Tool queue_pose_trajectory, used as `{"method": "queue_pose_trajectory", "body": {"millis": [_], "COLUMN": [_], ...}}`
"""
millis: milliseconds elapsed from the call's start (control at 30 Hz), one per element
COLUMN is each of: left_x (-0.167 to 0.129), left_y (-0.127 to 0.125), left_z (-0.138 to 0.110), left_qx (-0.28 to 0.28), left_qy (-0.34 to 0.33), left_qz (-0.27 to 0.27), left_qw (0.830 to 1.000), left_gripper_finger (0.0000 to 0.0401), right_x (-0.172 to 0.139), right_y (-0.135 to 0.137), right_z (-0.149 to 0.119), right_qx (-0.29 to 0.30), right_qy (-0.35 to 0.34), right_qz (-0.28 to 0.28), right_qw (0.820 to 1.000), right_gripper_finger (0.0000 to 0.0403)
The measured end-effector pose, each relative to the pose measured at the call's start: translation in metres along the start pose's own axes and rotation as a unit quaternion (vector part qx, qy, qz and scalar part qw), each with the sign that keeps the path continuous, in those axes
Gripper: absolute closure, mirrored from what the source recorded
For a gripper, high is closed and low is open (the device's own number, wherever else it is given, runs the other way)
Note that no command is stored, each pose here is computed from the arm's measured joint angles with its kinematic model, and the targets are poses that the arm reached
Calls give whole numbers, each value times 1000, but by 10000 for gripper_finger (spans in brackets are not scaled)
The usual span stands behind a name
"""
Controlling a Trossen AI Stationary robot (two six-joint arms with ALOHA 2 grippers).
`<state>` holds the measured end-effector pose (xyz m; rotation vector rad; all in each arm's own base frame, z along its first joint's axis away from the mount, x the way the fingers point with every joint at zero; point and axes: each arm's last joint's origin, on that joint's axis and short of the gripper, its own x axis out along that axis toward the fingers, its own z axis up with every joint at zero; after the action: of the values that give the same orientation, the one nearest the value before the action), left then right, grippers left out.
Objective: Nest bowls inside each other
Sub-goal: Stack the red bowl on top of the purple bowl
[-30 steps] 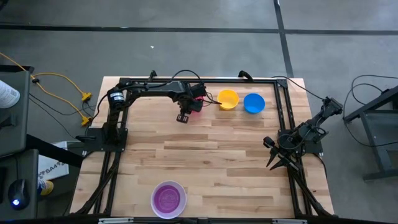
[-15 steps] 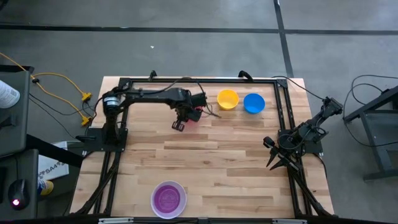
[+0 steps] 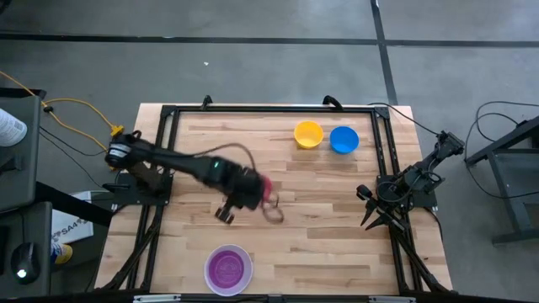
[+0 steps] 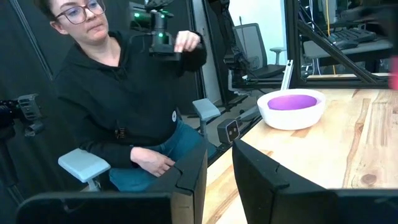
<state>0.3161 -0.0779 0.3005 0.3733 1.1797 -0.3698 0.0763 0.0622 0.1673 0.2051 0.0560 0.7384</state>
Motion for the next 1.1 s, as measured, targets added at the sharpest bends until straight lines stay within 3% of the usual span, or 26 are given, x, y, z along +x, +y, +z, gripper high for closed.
{"method": "queue_pose_trajectory", "body": {"millis": [333, 567, 867, 1100], "left_x": [-3, -11, -19, -2], "left_y": [-101, -155, -199, -203], "left_z": [14, 10, -1, -5], "left_qx": [50, 105, 237, 255], "left_qy": [-16, -35, -46, -61], "left_qz": [-24, -44, -76, -76], "left_qw": [998, 993, 967, 962], "left_gripper_finger": [401, 401, 401, 401], "right_x": [0, 0, 0, 0], "right_y": [0, 0, 0, 0], "right_z": [0, 0, 0, 0], "right_qx": [0, 0, 0, 0], "right_qy": [0, 0, 0, 0], "right_qz": [0, 0, 0, 0], "right_qw": [1000, 1000, 1000, 1000], "right_gripper_finger": [332, 332, 332, 332]}}
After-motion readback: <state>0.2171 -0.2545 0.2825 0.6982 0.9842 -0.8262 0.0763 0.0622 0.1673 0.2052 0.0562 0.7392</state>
